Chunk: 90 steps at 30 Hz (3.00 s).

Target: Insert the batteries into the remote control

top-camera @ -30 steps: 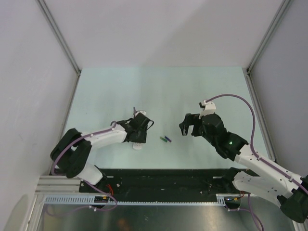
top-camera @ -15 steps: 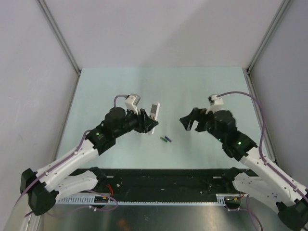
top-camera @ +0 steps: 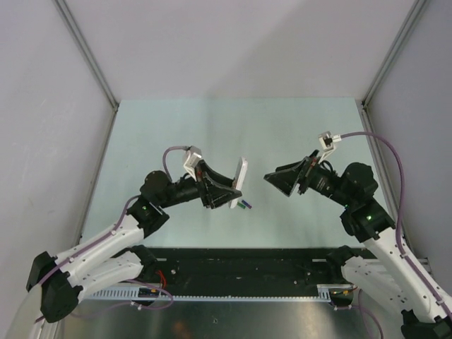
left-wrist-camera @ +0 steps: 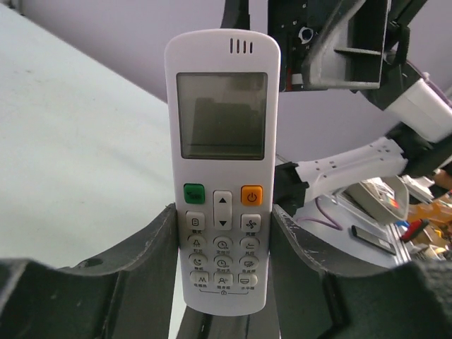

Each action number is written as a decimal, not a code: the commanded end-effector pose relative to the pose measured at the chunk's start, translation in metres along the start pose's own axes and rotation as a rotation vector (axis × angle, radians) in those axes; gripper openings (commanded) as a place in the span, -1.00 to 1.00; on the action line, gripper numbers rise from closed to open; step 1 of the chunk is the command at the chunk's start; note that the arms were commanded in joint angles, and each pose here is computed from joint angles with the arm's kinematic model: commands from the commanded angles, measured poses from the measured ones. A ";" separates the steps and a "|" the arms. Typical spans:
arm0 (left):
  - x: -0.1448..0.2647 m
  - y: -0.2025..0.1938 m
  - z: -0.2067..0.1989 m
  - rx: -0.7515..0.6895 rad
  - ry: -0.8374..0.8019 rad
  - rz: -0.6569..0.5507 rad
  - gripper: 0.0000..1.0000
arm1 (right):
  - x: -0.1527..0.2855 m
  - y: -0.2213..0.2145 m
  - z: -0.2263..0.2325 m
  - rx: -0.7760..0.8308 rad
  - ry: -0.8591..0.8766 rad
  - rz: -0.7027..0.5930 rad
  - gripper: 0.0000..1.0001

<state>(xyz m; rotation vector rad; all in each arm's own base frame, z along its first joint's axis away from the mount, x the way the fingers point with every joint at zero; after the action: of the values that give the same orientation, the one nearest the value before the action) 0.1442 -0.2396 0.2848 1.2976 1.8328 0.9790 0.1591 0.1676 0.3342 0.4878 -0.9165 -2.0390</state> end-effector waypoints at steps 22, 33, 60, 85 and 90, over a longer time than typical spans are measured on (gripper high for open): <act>-0.005 0.013 0.022 -0.262 0.497 -0.068 -1.00 | -0.053 -0.014 0.008 -0.007 -0.269 -0.045 0.99; -0.004 0.007 0.022 -0.258 0.493 -0.040 -1.00 | -0.057 -0.010 0.020 0.032 -0.214 -0.048 1.00; 0.000 0.024 -0.047 0.040 -0.317 -0.010 -0.99 | -0.034 0.009 0.076 0.080 0.327 0.028 1.00; -0.002 0.015 -0.048 0.109 -0.399 0.005 -1.00 | -0.045 -0.006 0.077 0.162 0.357 0.069 0.14; -0.004 0.014 -0.045 0.120 -0.387 0.003 -0.27 | -0.044 -0.009 0.078 0.162 0.362 0.085 -0.49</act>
<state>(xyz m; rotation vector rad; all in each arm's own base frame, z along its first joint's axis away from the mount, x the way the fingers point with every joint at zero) 0.1166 -0.2509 0.3131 1.4723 1.6501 0.5955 0.1327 0.2407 0.3686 0.7918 -0.8521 -1.7323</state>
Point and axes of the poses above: each gripper's point midway between its finger pads, its own x axis back along the fingers, its own z axis along the line the jaws close on, y = z × x, the point moved 6 cm from there along x, back along the fingers, and after that the axes turned 1 degree about -x, right-handed, at the moved point
